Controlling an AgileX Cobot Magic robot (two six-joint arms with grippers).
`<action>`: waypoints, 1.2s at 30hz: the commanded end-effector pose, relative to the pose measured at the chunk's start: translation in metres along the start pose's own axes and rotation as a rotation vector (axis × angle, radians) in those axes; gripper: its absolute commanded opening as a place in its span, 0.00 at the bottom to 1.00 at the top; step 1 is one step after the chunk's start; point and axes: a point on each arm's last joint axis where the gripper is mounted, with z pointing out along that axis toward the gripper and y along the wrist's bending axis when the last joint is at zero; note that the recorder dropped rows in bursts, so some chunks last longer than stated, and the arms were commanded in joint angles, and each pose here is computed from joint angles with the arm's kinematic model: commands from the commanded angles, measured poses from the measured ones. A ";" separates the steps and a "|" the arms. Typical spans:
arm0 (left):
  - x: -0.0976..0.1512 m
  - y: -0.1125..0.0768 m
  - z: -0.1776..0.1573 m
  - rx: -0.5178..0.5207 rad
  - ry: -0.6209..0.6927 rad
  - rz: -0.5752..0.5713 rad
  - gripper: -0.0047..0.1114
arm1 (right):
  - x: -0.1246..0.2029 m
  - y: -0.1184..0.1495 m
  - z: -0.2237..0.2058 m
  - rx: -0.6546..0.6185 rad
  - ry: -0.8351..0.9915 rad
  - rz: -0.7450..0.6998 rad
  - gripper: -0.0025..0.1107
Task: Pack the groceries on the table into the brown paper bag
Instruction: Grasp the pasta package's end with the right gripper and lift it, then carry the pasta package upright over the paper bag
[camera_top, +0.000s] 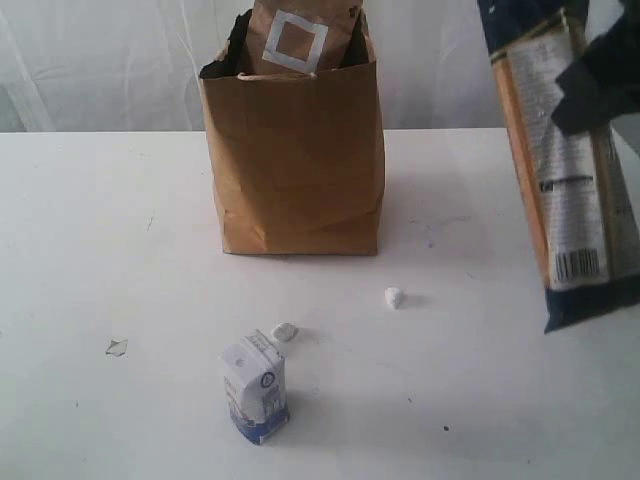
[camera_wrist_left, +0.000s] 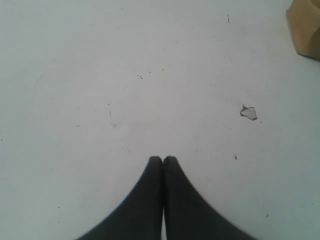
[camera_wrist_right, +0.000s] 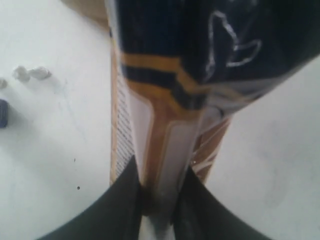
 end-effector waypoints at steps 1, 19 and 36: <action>0.002 0.001 0.001 -0.009 0.004 0.005 0.04 | -0.024 0.002 -0.045 0.069 -0.198 -0.023 0.02; 0.002 0.001 0.001 -0.009 -0.001 0.007 0.04 | -0.103 0.006 -0.062 -0.262 -0.813 0.186 0.02; -0.003 0.000 0.001 0.001 -0.060 0.011 0.04 | -0.131 -0.017 -0.041 -0.288 -1.057 0.329 0.02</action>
